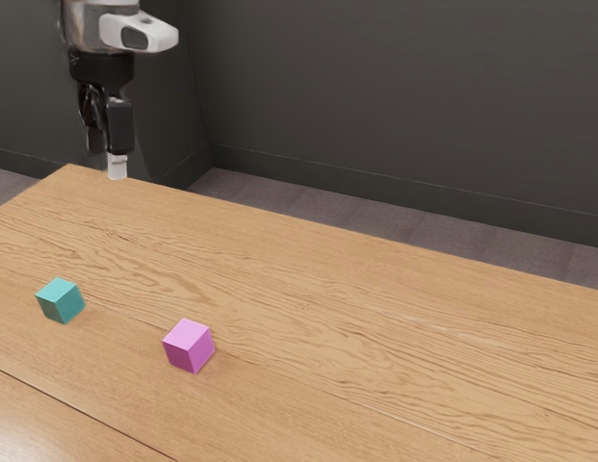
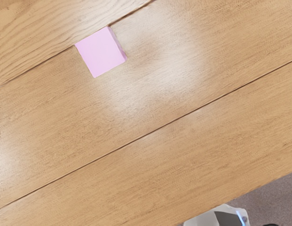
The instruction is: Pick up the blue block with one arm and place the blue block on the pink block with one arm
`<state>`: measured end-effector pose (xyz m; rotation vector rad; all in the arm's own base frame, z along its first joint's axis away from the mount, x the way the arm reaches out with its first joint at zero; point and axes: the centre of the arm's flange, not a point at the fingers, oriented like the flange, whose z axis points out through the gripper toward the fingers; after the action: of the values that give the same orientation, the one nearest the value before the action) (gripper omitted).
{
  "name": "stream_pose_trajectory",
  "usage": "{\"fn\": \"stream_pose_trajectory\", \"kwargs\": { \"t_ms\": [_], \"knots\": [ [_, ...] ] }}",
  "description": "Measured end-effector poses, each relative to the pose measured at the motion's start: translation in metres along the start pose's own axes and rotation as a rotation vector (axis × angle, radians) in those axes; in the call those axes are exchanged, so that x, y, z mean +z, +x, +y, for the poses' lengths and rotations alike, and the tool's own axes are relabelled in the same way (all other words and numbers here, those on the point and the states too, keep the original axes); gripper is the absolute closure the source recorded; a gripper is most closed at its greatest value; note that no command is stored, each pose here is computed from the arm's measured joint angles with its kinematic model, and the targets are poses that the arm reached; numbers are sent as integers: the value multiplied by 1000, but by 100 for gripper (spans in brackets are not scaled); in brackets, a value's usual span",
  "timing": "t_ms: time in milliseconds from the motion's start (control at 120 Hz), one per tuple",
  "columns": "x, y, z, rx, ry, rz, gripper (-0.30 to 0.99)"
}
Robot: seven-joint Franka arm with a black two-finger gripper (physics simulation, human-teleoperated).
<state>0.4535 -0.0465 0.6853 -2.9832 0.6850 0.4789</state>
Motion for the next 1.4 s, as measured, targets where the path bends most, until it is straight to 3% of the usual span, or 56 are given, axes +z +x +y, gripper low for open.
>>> {"fn": "stream_pose_trajectory", "kwargs": {
  "t_ms": [117, 200, 292, 400, 617, 800, 867, 1233, 1400],
  "knots": [
    [-5, 11, -15, 80, 50, 108, 0],
    [31, 7, -19, 121, 44, 75, 0],
    [131, -27, -59, 122, -22, 9, 0],
    [207, -44, -122, 187, -86, 56, 0],
    [244, -43, -194, 439, 14, 139, 0],
    [299, -36, -260, 659, 108, 116, 0],
    [310, -32, -282, 711, 131, 137, 0],
    [362, -14, -340, 902, 174, 247, 0],
    [393, -14, -351, 951, 157, 271, 0]
  ]
}}
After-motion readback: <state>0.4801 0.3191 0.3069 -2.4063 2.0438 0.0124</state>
